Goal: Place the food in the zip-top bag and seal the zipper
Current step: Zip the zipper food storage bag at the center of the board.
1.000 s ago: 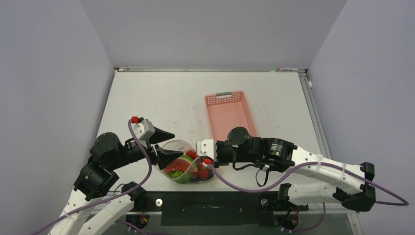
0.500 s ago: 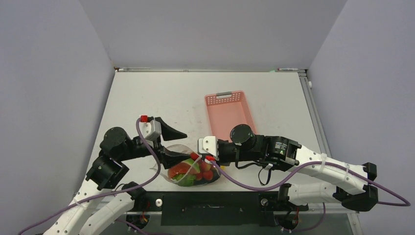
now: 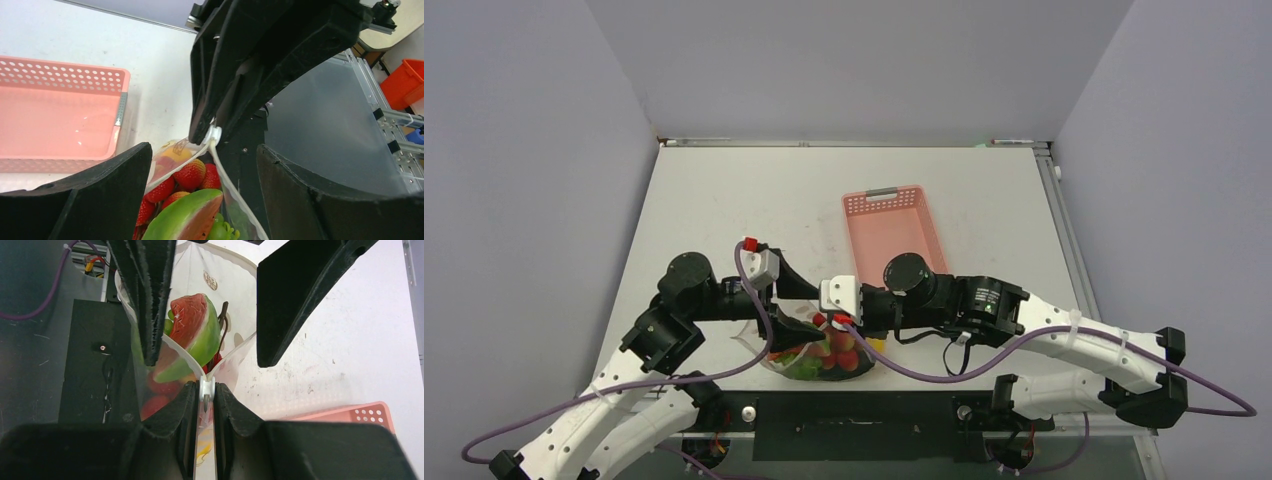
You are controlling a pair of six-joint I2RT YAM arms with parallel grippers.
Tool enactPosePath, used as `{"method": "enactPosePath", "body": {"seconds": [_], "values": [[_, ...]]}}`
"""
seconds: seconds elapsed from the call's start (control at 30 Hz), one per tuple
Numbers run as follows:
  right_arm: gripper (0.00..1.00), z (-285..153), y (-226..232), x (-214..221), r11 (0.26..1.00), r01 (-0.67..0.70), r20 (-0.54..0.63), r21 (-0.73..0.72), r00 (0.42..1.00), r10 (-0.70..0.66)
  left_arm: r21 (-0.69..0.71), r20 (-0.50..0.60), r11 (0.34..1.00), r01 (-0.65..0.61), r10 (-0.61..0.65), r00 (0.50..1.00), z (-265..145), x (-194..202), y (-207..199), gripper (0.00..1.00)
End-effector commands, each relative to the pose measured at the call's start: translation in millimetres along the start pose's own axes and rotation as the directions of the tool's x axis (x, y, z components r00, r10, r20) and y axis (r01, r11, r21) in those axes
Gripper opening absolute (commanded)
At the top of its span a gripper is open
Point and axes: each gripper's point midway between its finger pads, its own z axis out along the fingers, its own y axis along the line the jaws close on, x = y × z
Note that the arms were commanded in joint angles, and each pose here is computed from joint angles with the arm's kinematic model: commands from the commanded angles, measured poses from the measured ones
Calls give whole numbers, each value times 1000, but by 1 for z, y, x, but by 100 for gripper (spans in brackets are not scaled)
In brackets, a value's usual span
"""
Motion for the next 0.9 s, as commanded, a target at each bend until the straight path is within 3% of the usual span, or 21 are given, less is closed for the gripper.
{"method": "enactPosePath", "body": {"seconds": [0.0, 0.47, 0.87], "values": [[5, -5, -14, -39, 999, 4, 106, 54, 994, -10, 54, -3, 998, -29, 29, 1000, 2, -1, -10, 73], [5, -11, -16, -47, 998, -13, 128, 65, 992, 5, 35, -56, 999, -30, 32, 998, 7, 14, -3, 72], [5, -15, -25, -48, 992, -45, 115, 117, 993, 32, -55, -155, 997, -51, 42, 987, 7, 33, 11, 48]]}}
